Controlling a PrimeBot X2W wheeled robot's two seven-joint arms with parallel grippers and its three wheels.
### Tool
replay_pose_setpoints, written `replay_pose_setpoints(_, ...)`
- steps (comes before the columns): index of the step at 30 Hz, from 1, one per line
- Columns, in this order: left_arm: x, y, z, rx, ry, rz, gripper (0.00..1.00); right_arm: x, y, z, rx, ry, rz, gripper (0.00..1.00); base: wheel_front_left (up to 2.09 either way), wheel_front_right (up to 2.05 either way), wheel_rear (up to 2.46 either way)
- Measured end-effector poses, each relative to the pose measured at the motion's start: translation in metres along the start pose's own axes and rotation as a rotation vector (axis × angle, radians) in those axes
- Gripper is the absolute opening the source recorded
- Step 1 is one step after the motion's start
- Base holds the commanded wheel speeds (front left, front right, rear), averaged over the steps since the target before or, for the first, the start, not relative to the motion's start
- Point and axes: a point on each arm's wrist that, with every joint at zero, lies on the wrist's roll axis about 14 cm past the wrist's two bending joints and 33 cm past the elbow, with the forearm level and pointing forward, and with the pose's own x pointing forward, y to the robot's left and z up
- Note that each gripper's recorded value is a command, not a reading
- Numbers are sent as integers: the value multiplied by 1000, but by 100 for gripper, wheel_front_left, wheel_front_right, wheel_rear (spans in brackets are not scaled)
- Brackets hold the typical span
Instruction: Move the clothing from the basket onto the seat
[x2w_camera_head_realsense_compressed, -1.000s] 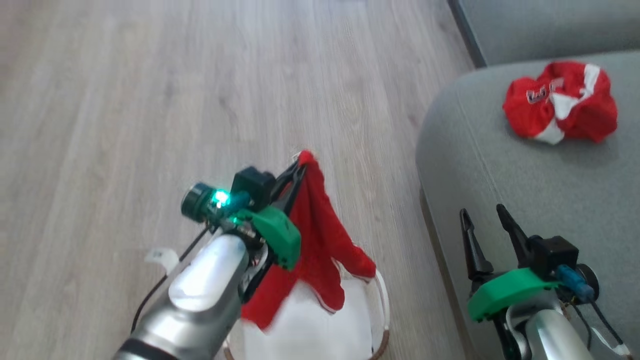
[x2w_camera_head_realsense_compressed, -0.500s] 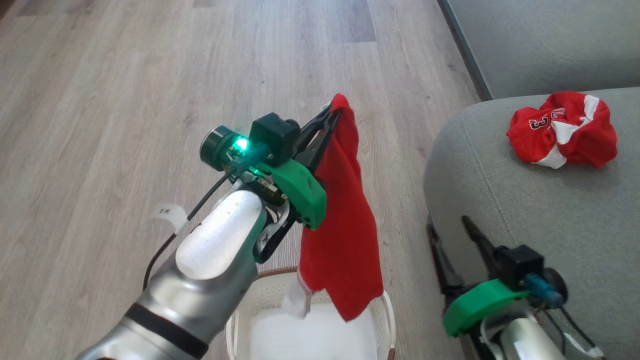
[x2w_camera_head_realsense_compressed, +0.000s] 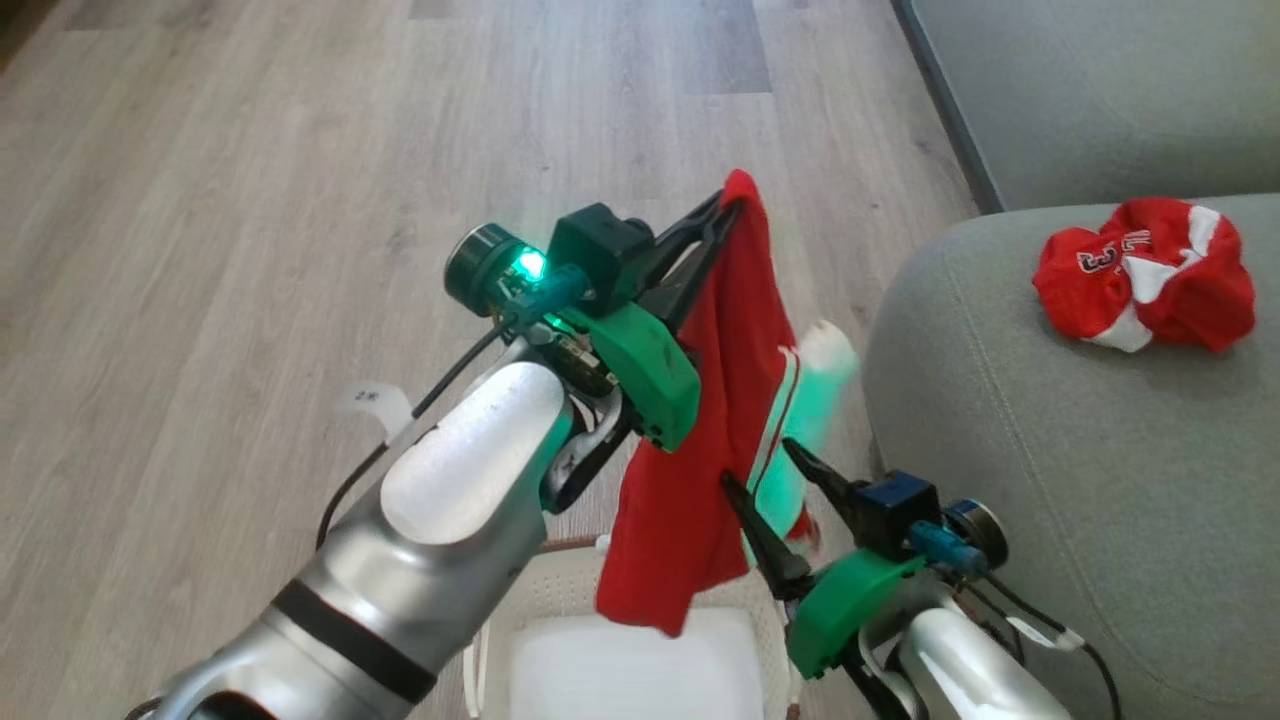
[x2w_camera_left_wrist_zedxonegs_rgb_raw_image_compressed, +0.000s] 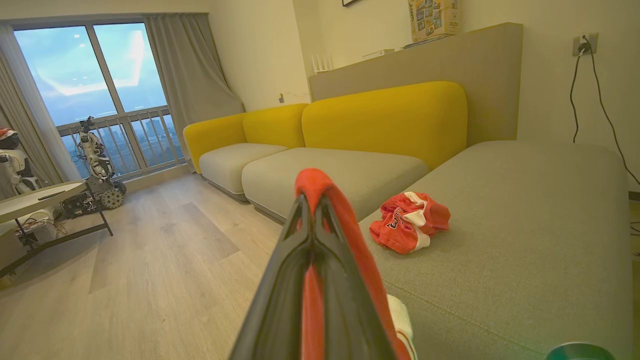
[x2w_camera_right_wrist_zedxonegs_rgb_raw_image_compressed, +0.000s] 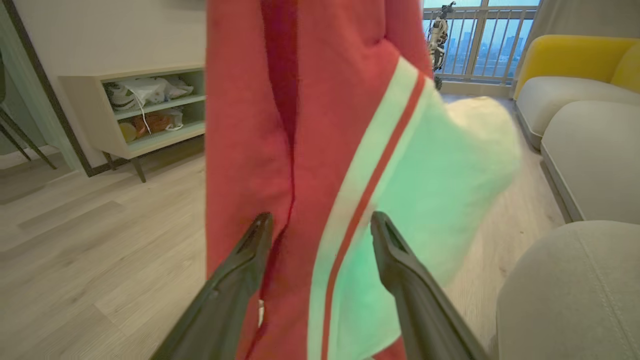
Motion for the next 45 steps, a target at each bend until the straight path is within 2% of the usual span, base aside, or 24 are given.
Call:
replay_pose_setpoints(9, -9, -12, 7, -8, -14, -17, 0, 25, 23, 8, 24, 4, 94, 100, 0, 0, 0)
replay_pose_setpoints(14, -11, -14, 13, 2, -26, -21, 0, 27, 28, 5, 28, 17, 108, 100, 0, 0, 0)
replay_pose_setpoints(15, -11, -15, 15, -3, -30, -18, 0, 27, 28, 4, 33, 20, 108, 87, 0, 0, 0)
replay_pose_setpoints(16, -12, -15, 16, -7, -34, -19, 0, 28, 28, 3, 33, 24, 110, 49, 0, 0, 0)
replay_pose_setpoints(17, -12, -16, 16, -10, -35, -19, 0, 28, 29, 2, 35, 26, 111, 35, 0, 0, 0)
replay_pose_setpoints(19, -13, -17, 15, -10, -31, -16, 0, 30, 29, 4, 35, 22, 114, 0, 0, 0, 0)
replay_pose_setpoints(25, -12, -13, 8, -28, -16, 4, 0, 39, 23, 17, 18, -8, 108, 0, 0, 0, 0)
replay_pose_setpoints(34, -11, 7, -14, -81, 16, 70, 0, 36, -6, 33, -18, -54, 27, 0, 0, 0, 0)
replay_pose_setpoints(35, -12, 8, -18, -93, 23, 80, 15, 35, -10, 36, -23, -63, 17, 0, 0, 0, 0)
replay_pose_setpoints(36, -15, 9, -30, -114, 45, 96, 44, 33, -17, 41, -32, -80, -5, 0, 0, 0, 0)
replay_pose_setpoints(37, -17, 9, -36, -121, 53, 99, 58, 33, -21, 44, -38, -88, -15, 0, 0, 0, 0)
replay_pose_setpoints(38, -19, 9, -42, -130, 65, 104, 92, 31, -24, 46, -44, -96, -26, 0, 0, 0, 0)
replay_pose_setpoints(39, -20, 10, -48, -138, 75, 108, 100, 31, -28, 50, -51, -105, -36, 0, 0, 0, 0)
replay_pose_setpoints(45, -21, 1, -69, -165, 112, 96, 100, 30, -53, 82, -124, -177, -95, 0, 0, 0, 0)
